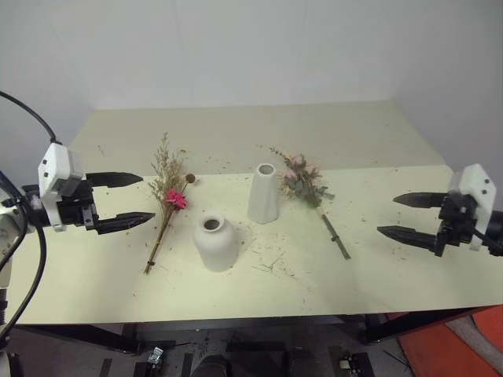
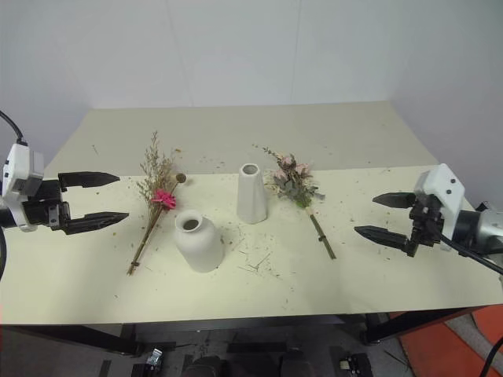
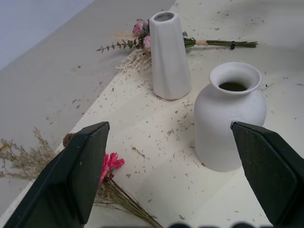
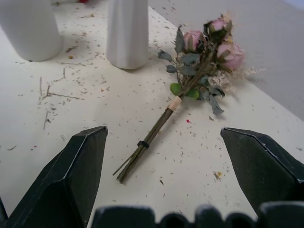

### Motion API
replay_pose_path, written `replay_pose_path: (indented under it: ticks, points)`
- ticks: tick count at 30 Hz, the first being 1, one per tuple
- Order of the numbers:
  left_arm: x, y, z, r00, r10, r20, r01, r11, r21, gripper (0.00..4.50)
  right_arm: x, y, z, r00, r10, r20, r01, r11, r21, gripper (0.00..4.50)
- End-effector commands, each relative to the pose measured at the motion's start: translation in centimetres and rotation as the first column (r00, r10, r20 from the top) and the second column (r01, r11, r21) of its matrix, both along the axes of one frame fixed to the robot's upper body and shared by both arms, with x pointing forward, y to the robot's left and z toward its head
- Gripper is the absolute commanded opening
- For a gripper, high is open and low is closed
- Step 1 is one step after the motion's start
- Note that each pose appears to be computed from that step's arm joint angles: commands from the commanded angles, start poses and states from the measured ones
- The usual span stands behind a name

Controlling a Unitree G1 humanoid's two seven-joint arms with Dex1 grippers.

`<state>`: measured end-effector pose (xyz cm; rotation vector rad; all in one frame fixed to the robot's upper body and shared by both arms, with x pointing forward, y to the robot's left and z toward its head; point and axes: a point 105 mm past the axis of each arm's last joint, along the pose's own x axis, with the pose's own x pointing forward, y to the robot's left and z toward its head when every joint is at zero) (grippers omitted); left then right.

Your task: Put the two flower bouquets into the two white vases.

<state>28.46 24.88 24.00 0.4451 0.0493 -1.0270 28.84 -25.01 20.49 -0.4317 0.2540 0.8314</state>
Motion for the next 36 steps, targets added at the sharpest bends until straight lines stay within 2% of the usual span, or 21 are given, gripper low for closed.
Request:
replay_pose_path:
  ticks: [1,5,10,16,21,24,34,35,36]
  points:
    - [0.2,-0.6,1.1,0.998,-0.041,0.044,0.042,0.999,-0.001,4.46,1.5,1.5,-0.1,0.994,-0.084,-0.065,0.081,0.995,-0.051,4.50]
    - [0.6,-1.1,1.4,0.997,-0.068,0.045,0.068,0.998,-0.006,4.46,4.0,2.2,-1.1,0.964,-0.220,-0.152,0.214,0.975,-0.056,4.50]
    - [1.0,-1.7,1.6,0.994,-0.099,0.047,0.100,0.995,-0.025,4.46,8.1,3.6,-3.6,0.897,-0.356,-0.261,0.329,0.934,-0.140,4.50]
    - [0.9,-1.8,1.7,0.992,-0.111,0.052,0.112,0.993,-0.031,4.46,11.2,6.6,-5.5,0.871,-0.375,-0.319,0.327,0.925,-0.195,4.50]
    - [0.8,-1.9,1.8,0.992,-0.115,0.057,0.117,0.993,-0.032,4.46,12.2,7.5,-6.7,0.862,-0.374,-0.341,0.301,0.921,-0.249,4.50]
    - [0.7,-1.9,1.7,0.992,-0.114,0.056,0.116,0.993,-0.031,4.50,12.7,8.0,-7.8,0.864,-0.369,-0.342,0.270,0.914,-0.304,3.95]
    - [0.3,-1.8,1.6,0.993,-0.102,0.060,0.104,0.994,-0.034,4.50,13.4,8.4,-7.6,0.877,-0.359,-0.320,0.264,0.915,-0.303,0.55]
    - [0.3,-1.8,1.6,0.993,-0.101,0.061,0.104,0.994,-0.034,4.50,13.5,8.2,-7.3,0.875,-0.370,-0.313,0.281,0.913,-0.295,0.27]
    - [0.3,-1.8,1.6,0.993,-0.101,0.061,0.103,0.994,-0.034,4.50,13.6,8.0,-7.0,0.870,-0.386,-0.307,0.304,0.910,-0.281,0.19]
